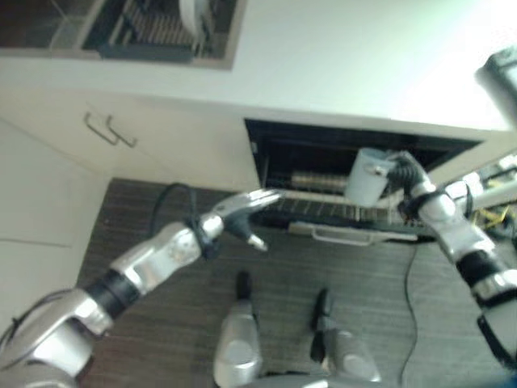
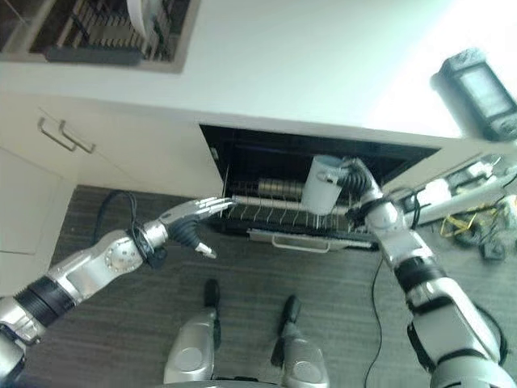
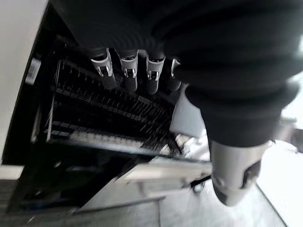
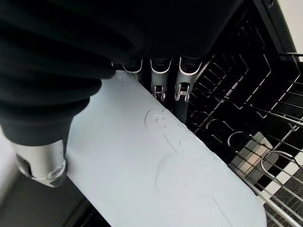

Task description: Place the dishes in the dishwasher.

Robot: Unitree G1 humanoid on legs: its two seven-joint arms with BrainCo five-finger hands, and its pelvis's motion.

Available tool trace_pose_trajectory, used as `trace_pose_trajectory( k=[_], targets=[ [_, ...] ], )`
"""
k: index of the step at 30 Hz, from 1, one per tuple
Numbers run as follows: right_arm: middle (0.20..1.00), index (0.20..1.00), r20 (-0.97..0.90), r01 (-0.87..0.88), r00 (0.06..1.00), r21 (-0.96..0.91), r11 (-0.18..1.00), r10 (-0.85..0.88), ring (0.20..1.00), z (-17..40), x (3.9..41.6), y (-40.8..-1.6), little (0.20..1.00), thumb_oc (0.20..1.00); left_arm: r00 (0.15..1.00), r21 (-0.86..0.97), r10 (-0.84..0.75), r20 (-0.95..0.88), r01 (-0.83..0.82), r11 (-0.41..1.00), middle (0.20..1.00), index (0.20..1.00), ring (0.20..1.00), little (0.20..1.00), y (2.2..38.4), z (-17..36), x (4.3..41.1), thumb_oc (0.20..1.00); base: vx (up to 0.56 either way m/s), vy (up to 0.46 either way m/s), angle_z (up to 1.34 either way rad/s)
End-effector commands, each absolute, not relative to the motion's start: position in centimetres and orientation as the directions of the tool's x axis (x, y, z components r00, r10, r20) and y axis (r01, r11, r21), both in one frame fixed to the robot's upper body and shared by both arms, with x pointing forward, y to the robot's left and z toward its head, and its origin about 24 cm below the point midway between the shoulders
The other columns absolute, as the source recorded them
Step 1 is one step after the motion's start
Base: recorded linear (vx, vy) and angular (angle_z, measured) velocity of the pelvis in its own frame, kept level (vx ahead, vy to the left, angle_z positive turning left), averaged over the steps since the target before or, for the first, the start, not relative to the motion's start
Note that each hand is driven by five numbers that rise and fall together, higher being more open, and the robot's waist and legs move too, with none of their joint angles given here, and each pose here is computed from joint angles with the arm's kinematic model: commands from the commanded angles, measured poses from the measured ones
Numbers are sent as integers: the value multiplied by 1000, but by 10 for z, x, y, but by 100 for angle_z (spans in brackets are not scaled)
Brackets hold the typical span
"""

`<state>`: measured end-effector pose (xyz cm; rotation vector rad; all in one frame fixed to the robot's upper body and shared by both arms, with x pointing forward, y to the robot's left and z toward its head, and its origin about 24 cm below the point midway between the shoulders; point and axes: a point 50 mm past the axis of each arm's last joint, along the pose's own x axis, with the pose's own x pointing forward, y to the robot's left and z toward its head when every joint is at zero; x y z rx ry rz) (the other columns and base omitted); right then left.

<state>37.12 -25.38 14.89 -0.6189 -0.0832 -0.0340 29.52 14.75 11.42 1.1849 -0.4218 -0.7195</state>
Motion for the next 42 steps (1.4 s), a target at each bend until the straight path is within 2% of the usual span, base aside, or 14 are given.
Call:
trace_pose_trajectory(
  k=[1,14,23,31,32,33,42],
  targets=[
    [200,200,161,90,987,-563,822,2,200,167,371,-255,200,200,721,936,-693,-23,259,238,1000,1000,1000,1000,152,108,288,1000,-109,37,1],
    [200,200,113,207,978,-655,726,-177,200,195,383,-297,200,200,704,958,-709,33,180,223,1000,1000,1000,1000,151,131,294,1000,-59,-12,-2],
    [200,200,179,377,919,-667,642,-352,200,198,377,-321,200,200,710,953,-701,68,161,255,1000,1000,1000,1000,147,131,293,1000,-36,6,-2],
    [200,200,108,357,915,-668,653,-389,200,189,376,-329,200,200,705,958,-706,67,152,243,1000,1000,1000,1000,145,133,293,1000,-18,-19,-4],
    [467,467,100,361,910,-666,653,-401,467,187,376,-329,467,467,705,958,-705,72,147,245,1000,1000,1000,1000,145,134,293,1000,-34,17,-7],
    [1000,1000,92,368,905,-661,654,-416,1000,185,376,-330,1000,1000,707,957,-703,79,143,251,1000,1000,1000,1000,144,135,295,1000,-26,25,-7],
    [1000,1000,71,346,913,-655,672,-401,1000,184,380,-324,1000,1000,703,954,-706,90,143,263,1000,1000,1000,1000,139,136,296,1000,-2,3,0]
  ],
)
